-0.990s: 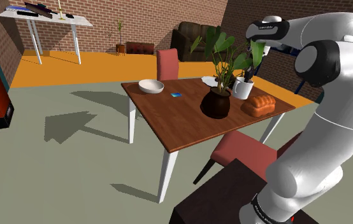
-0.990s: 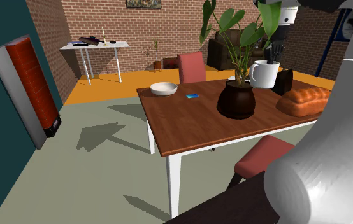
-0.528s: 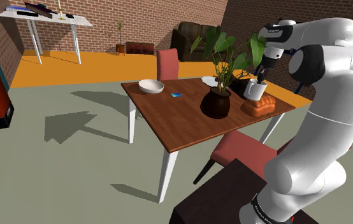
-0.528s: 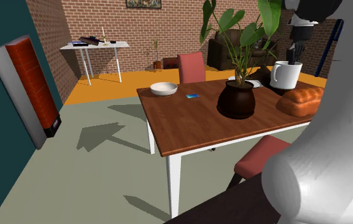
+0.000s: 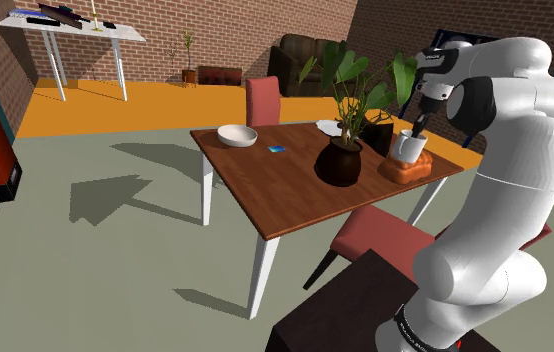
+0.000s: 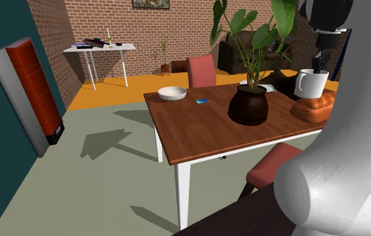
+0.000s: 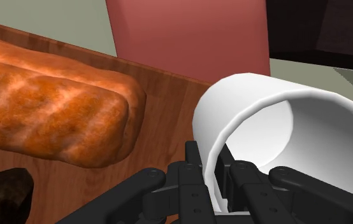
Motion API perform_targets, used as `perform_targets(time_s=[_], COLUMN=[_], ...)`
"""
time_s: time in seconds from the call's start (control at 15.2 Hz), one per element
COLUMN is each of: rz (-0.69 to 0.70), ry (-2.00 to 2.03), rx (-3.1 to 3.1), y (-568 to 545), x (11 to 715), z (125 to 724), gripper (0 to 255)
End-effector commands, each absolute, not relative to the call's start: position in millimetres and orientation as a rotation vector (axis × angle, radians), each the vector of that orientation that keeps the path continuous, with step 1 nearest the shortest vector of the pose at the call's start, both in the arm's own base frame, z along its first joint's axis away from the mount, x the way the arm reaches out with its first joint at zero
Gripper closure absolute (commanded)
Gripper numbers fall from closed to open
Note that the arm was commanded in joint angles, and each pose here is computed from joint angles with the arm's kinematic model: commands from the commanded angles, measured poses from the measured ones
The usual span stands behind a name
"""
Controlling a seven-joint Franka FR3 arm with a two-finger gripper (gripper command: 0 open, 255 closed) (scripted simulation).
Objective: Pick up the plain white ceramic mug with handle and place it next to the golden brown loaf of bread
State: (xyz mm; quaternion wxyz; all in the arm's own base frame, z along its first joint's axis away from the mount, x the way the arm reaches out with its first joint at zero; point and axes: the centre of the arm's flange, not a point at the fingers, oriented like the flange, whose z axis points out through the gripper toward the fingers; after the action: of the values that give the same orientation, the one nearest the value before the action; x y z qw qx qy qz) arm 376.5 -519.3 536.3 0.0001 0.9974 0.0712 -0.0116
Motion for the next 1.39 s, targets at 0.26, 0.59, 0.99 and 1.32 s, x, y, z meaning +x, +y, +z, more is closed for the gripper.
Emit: perform_targets(time_s=[0.26, 0.59, 0.99, 1.32], rz=[-0.036, -0.036, -0.036, -0.036], ry=[0.224, 0.224, 0.224, 0.224], rx=[3.133, 3.133, 3.133, 3.133], y=[-518.1, -518.1, -518.1, -518.1], x=[376.4, 376.4, 376.4, 376.4], z=[505.5, 479.1, 447.4, 421.0], gripper=[255, 255, 255, 255])
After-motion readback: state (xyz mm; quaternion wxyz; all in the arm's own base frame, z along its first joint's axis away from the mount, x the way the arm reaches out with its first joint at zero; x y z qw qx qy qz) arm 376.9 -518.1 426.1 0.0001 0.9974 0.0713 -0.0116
